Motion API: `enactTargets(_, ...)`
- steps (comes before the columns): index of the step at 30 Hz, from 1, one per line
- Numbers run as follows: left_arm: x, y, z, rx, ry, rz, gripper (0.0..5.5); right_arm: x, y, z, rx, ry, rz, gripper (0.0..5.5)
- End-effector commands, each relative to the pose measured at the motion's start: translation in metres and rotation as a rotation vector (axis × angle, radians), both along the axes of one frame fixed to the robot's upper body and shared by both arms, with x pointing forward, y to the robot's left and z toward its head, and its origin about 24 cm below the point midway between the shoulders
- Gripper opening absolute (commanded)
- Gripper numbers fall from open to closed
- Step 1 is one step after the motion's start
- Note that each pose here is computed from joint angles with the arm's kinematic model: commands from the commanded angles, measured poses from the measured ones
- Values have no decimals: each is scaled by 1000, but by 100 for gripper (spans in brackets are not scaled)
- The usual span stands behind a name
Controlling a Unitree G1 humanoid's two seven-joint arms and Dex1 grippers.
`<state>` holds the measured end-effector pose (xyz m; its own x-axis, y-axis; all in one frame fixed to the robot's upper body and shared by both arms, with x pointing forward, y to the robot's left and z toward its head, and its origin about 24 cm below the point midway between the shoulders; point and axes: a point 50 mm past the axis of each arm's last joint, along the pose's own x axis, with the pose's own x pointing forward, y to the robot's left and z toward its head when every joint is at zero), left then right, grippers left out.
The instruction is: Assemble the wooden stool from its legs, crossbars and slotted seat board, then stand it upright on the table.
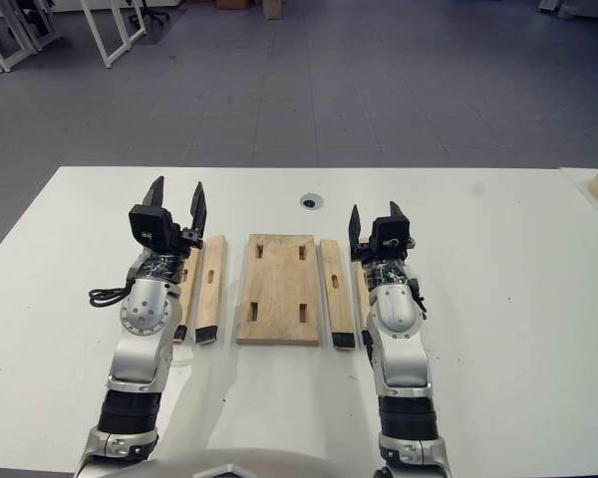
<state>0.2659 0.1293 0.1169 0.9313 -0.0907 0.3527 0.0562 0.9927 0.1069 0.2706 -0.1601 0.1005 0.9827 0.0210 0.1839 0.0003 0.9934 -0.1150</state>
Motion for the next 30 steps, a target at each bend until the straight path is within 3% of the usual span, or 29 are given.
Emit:
enactTargets(1,3,3,0,-10,12,15,298,2,0,5,13,-8,1,310)
enactTargets(10,-4,32,-15,-49,81,126,298,3,-7,-2,-27,28,-3,310)
enactTargets(30,2,17,-13,-87,95,75,298,3,-8,-9,-27,55,2,310)
